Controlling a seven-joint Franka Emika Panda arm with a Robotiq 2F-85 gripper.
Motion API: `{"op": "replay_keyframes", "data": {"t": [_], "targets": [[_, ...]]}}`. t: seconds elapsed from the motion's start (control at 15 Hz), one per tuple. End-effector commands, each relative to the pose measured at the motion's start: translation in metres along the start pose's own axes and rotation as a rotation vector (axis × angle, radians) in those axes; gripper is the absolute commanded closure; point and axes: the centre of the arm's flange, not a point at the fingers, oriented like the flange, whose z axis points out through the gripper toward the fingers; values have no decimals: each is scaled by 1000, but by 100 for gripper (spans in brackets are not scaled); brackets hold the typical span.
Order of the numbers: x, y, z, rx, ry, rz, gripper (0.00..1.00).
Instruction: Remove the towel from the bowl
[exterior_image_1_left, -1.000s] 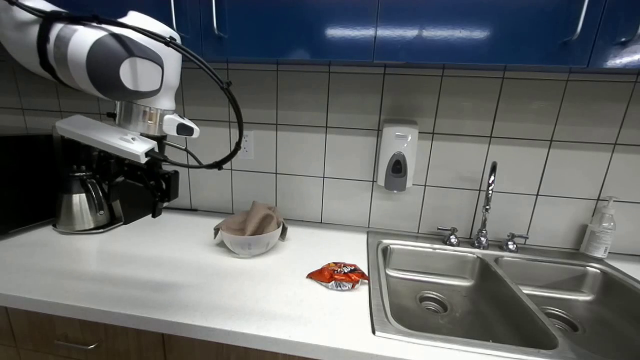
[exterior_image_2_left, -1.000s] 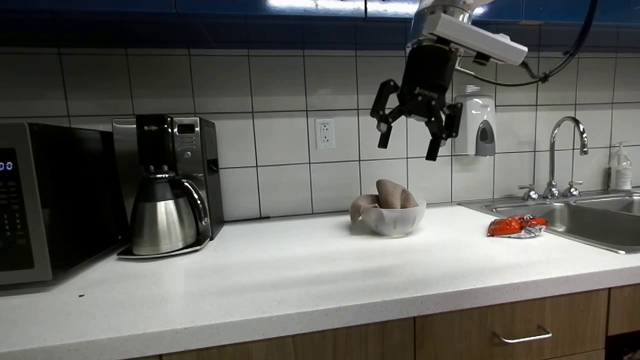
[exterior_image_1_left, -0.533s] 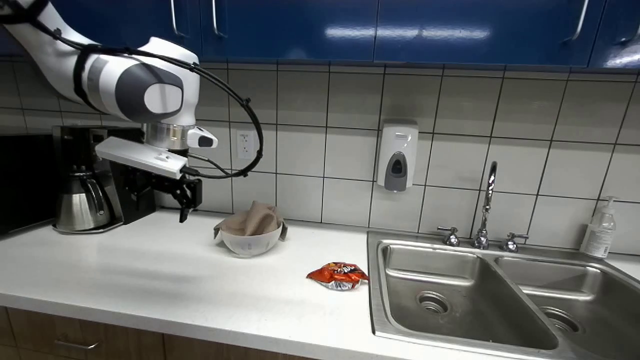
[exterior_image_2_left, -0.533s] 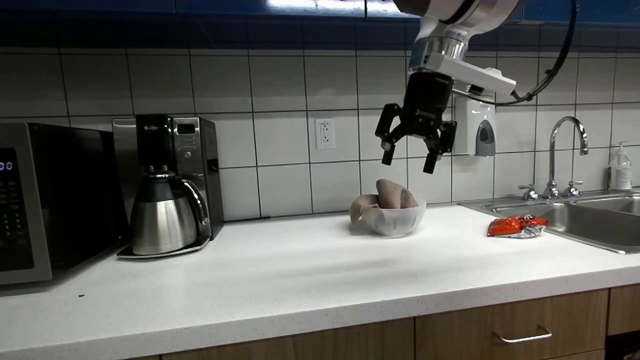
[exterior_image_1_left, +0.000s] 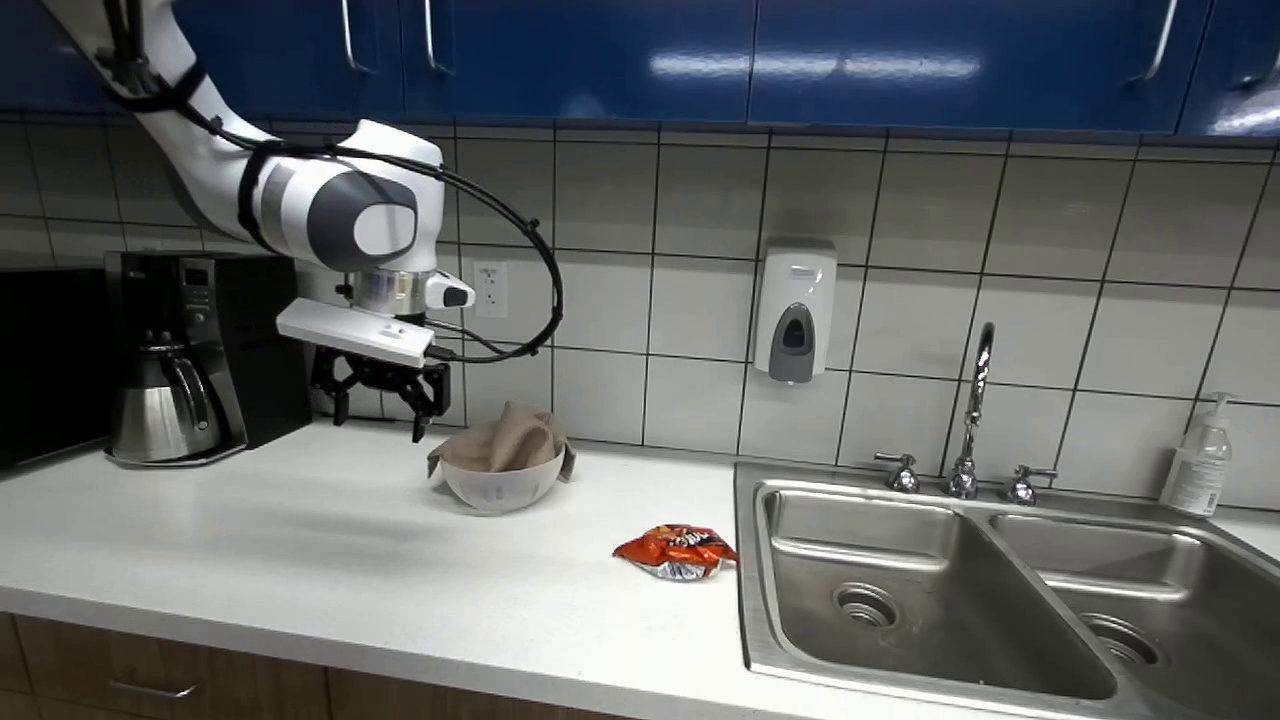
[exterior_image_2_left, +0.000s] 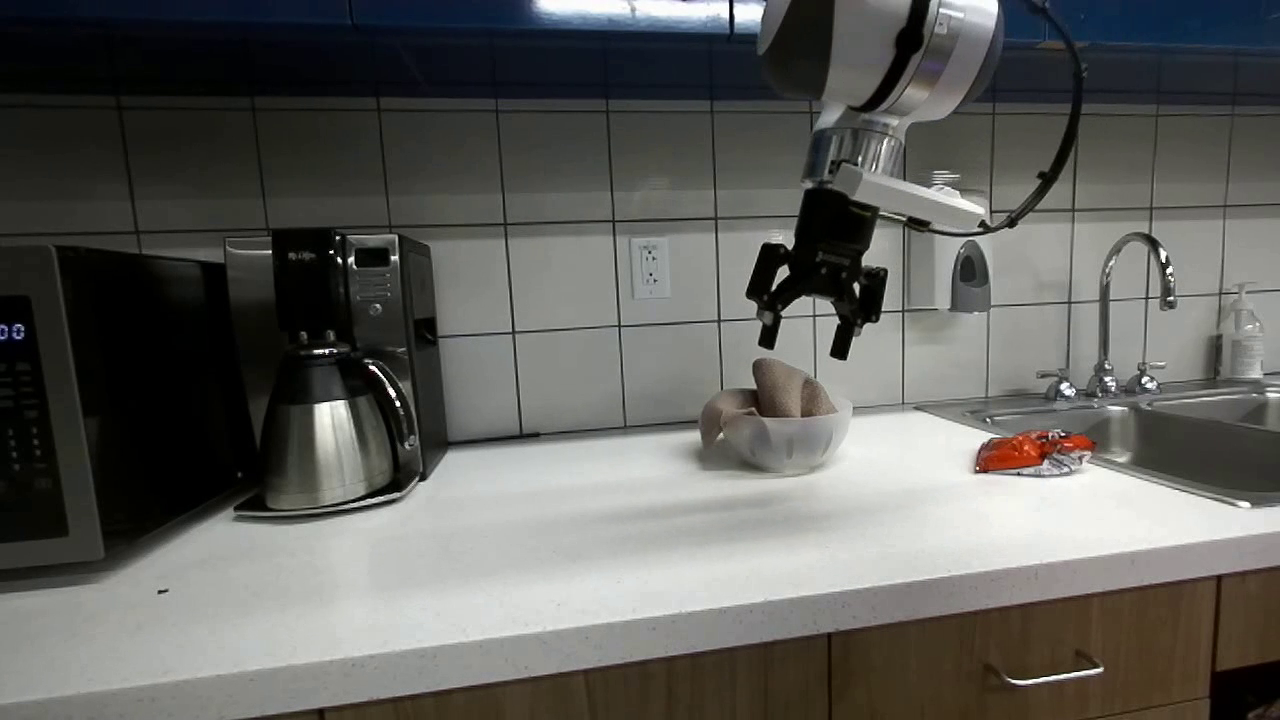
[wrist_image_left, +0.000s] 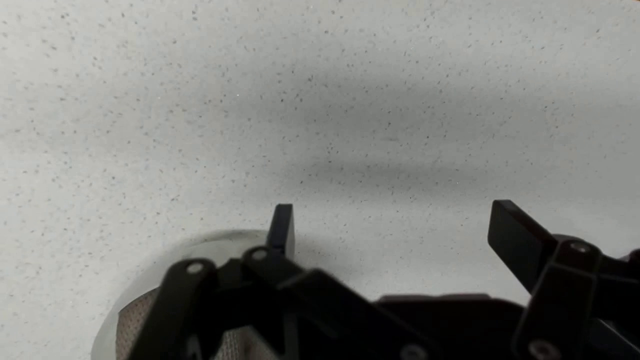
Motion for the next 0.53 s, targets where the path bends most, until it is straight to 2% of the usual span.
{"op": "replay_keyframes", "data": {"t": [0.0, 0.47], "targets": [[39, 20, 13, -24, 6, -32, 0], [86, 57, 42, -72, 26, -27, 0]]}}
